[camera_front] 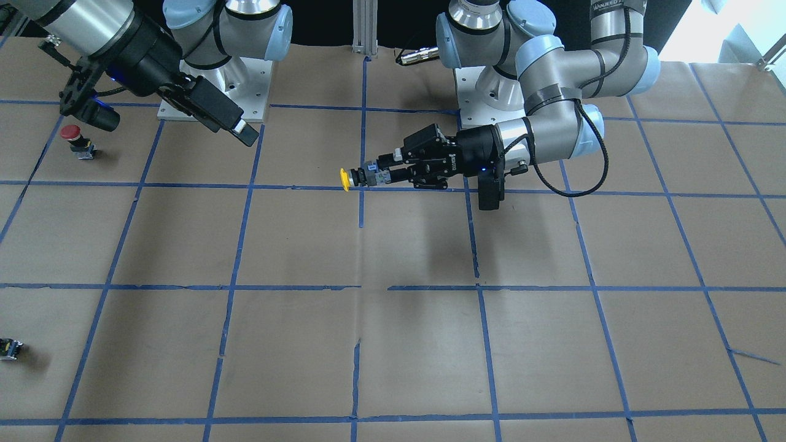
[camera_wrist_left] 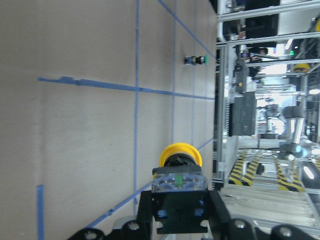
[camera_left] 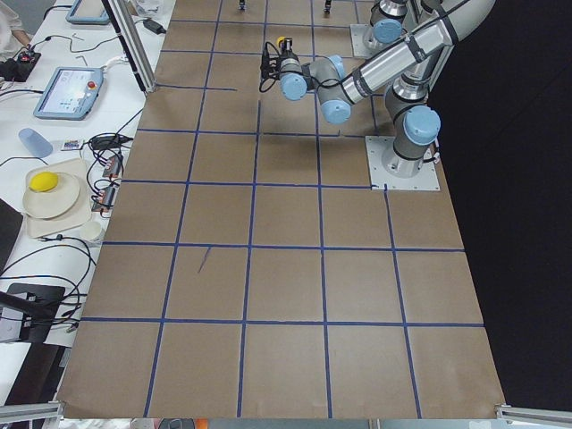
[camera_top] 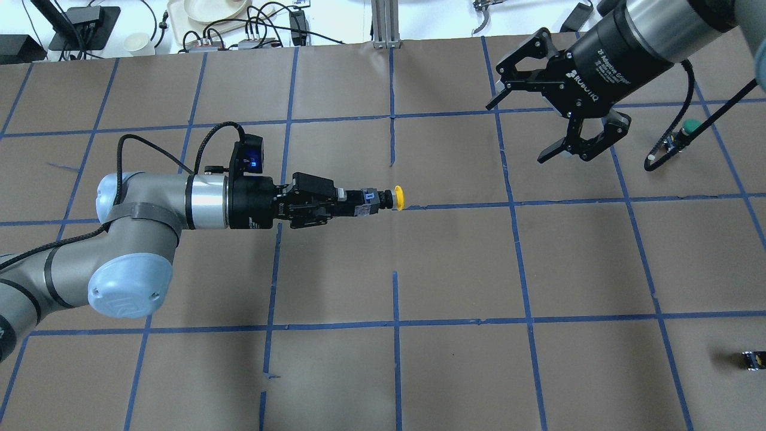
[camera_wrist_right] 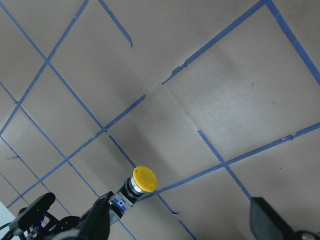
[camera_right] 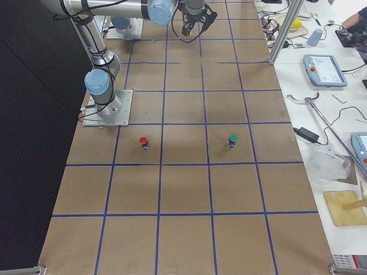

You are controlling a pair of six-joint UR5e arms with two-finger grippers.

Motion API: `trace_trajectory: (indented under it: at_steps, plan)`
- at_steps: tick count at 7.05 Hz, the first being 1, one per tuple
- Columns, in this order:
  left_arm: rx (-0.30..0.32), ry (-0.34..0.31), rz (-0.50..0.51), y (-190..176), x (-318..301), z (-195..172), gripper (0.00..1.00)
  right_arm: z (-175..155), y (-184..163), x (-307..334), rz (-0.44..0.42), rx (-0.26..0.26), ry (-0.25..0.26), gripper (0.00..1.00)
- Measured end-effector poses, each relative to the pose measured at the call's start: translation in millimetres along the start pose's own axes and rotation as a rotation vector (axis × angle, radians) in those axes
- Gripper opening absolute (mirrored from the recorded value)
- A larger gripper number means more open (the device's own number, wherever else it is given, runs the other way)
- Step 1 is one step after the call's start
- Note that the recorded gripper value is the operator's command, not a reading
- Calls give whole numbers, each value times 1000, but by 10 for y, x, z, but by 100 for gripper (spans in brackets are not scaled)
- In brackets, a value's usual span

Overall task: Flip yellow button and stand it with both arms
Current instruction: 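Extend the yellow button toward the right gripper while the right gripper opens and approaches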

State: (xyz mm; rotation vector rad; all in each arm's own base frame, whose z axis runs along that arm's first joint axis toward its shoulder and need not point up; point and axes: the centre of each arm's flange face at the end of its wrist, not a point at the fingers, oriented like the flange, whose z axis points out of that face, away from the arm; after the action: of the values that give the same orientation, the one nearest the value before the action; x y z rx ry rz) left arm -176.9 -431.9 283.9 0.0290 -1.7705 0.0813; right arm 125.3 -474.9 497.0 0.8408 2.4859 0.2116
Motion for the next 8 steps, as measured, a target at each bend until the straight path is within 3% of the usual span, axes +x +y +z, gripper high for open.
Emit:
trace_trajectory:
  at_steps: [3, 4, 8]
  plan:
    - [-33, 225, 28, 123, 245, 427, 11, -35, -99, 55, 64, -55, -93, 100]
    - [-32, 287, 33, 76, 195, 520, 11, -16, -107, 74, 85, -71, -103, 100]
    - [-65, 441, 94, -248, -45, 941, 5, 167, -32, 159, 152, -168, -126, 100]
